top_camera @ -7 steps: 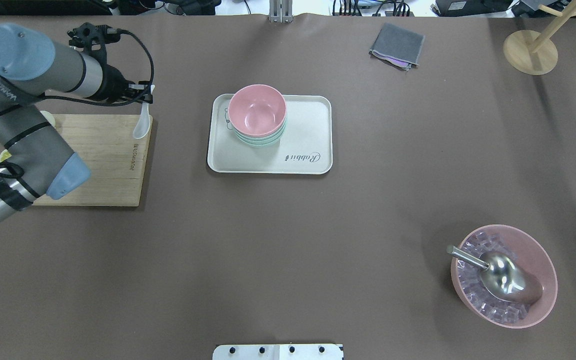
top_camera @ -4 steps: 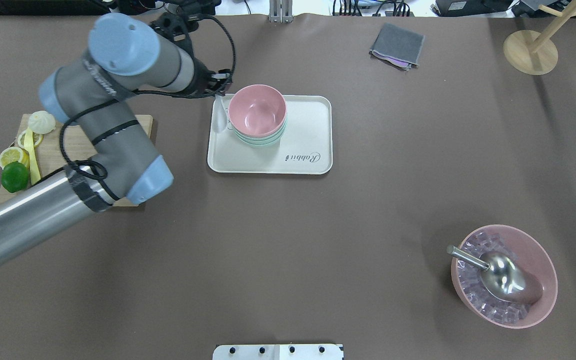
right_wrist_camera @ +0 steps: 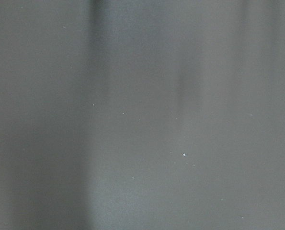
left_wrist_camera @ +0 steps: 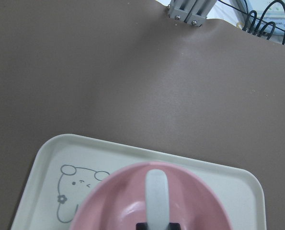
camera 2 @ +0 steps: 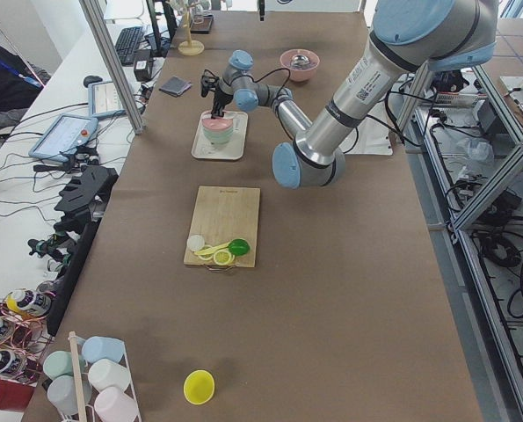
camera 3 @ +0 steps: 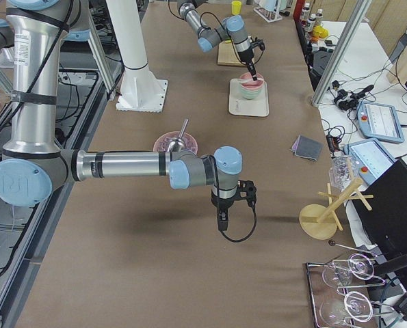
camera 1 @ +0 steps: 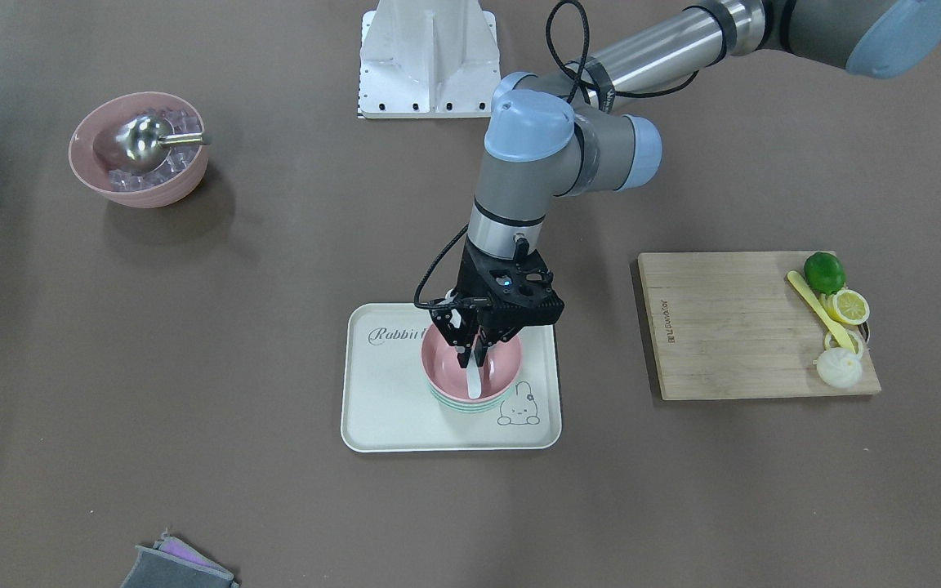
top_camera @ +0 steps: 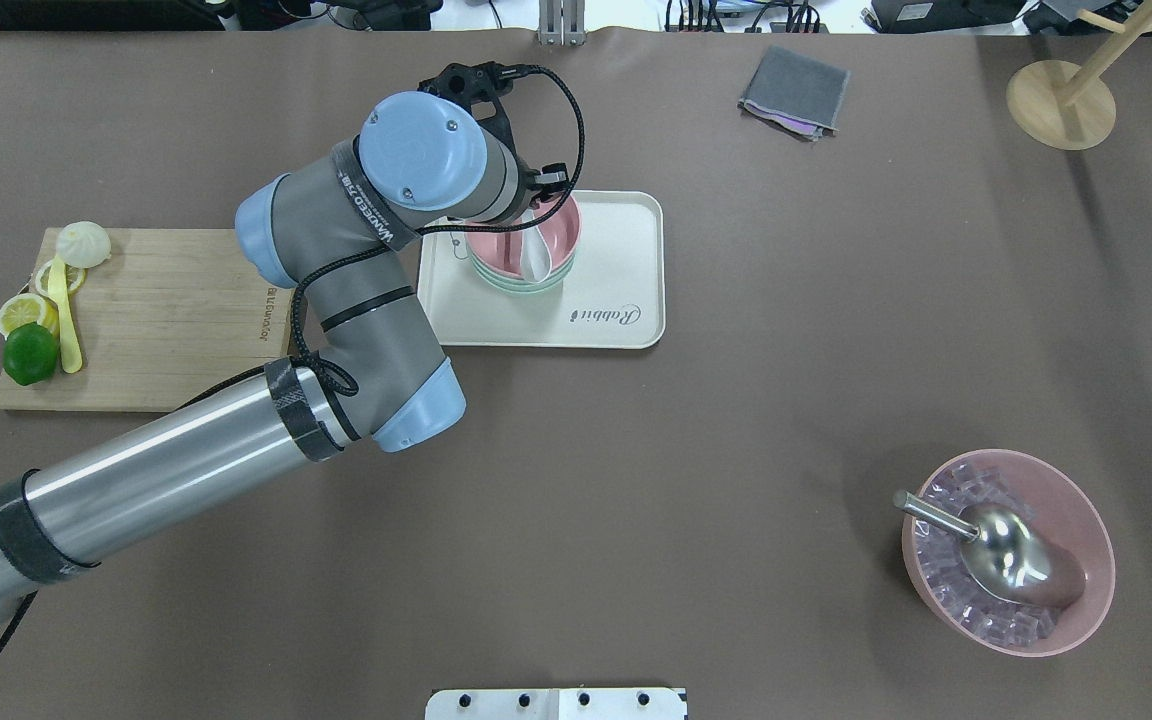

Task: Stack pink bowl on green and place spoon

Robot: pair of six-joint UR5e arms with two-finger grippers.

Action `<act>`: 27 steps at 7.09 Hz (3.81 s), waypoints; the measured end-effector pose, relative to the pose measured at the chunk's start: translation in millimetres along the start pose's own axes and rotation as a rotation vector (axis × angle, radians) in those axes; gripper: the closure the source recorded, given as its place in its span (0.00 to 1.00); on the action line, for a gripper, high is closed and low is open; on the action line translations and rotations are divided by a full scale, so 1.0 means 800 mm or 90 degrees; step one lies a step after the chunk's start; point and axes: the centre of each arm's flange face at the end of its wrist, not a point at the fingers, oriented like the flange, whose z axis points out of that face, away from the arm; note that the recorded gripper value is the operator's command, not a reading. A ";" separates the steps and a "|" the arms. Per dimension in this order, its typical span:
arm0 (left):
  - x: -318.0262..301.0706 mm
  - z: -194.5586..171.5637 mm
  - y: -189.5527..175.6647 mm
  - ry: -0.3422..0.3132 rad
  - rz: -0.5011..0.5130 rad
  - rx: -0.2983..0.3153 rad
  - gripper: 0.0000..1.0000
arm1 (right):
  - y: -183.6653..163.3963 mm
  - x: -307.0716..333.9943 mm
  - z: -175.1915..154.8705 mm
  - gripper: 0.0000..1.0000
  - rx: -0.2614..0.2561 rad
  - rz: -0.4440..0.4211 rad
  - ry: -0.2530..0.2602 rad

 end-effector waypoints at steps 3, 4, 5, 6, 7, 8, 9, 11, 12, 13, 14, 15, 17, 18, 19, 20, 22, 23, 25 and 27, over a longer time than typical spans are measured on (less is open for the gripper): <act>0.003 -0.013 -0.042 0.002 -0.009 0.028 1.00 | -0.002 -0.002 -0.002 0.00 0.002 -0.001 -0.001; -0.003 -0.009 -0.048 -0.006 -0.011 0.031 1.00 | -0.002 -0.002 -0.002 0.00 0.002 -0.001 -0.001; -0.007 -0.003 -0.050 -0.013 -0.013 0.031 1.00 | -0.002 -0.002 -0.002 0.00 0.002 -0.001 -0.001; -0.011 0.005 -0.050 -0.021 -0.014 0.032 1.00 | -0.002 -0.002 -0.002 0.00 0.003 -0.002 -0.001; -0.013 0.011 -0.048 -0.027 -0.014 0.033 1.00 | -0.002 -0.002 -0.002 0.00 0.003 -0.002 -0.001; -0.014 0.015 -0.044 -0.030 -0.014 0.032 0.98 | -0.002 -0.002 -0.002 0.00 0.003 -0.002 -0.001; -0.013 0.017 -0.038 -0.031 -0.011 0.032 0.60 | -0.002 -0.002 -0.003 0.00 0.003 -0.002 -0.001; -0.012 0.020 -0.029 -0.032 -0.006 0.029 0.20 | -0.002 -0.002 -0.002 0.00 0.002 -0.001 -0.001; -0.012 0.020 -0.027 -0.031 -0.004 0.029 0.03 | -0.002 -0.002 -0.002 0.00 0.003 -0.002 -0.001; -0.011 0.019 -0.026 -0.030 0.000 0.029 0.02 | -0.002 -0.002 -0.002 0.00 0.003 -0.002 -0.001; -0.010 0.016 -0.028 -0.027 0.012 0.028 0.02 | -0.003 -0.002 -0.002 0.00 0.003 -0.002 -0.001; -0.011 0.010 -0.033 -0.025 0.034 0.025 0.02 | -0.002 -0.002 -0.002 0.00 0.002 -0.002 0.000; -0.058 -0.008 -0.074 -0.047 0.116 -0.029 0.01 | 0.000 0.001 0.000 0.00 0.000 0.000 0.002; -0.113 -0.028 -0.109 -0.067 0.178 -0.068 0.01 | 0.002 0.004 0.000 0.00 -0.002 0.004 0.003; -0.177 -0.056 -0.148 -0.083 0.234 -0.108 0.01 | 0.004 0.009 -0.001 0.00 -0.003 0.011 0.000; -0.250 -0.087 -0.187 -0.086 0.280 -0.147 0.01 | 0.008 0.015 -0.002 0.00 -0.006 0.022 -0.007; -0.437 -0.149 -0.250 -0.061 0.317 -0.217 0.01 | 0.020 0.038 -0.012 0.00 -0.015 0.064 -0.018; -0.534 -0.175 -0.262 -0.059 0.316 -0.237 0.01 | 0.025 0.050 -0.020 0.00 -0.018 0.088 -0.020; -0.683 -0.194 -0.247 -0.089 0.260 -0.269 0.01 | 0.031 0.066 -0.030 0.00 -0.018 0.116 -0.024; -0.798 -0.210 -0.215 -0.124 0.179 -0.294 0.01 | 0.031 0.068 -0.032 0.00 -0.016 0.120 -0.025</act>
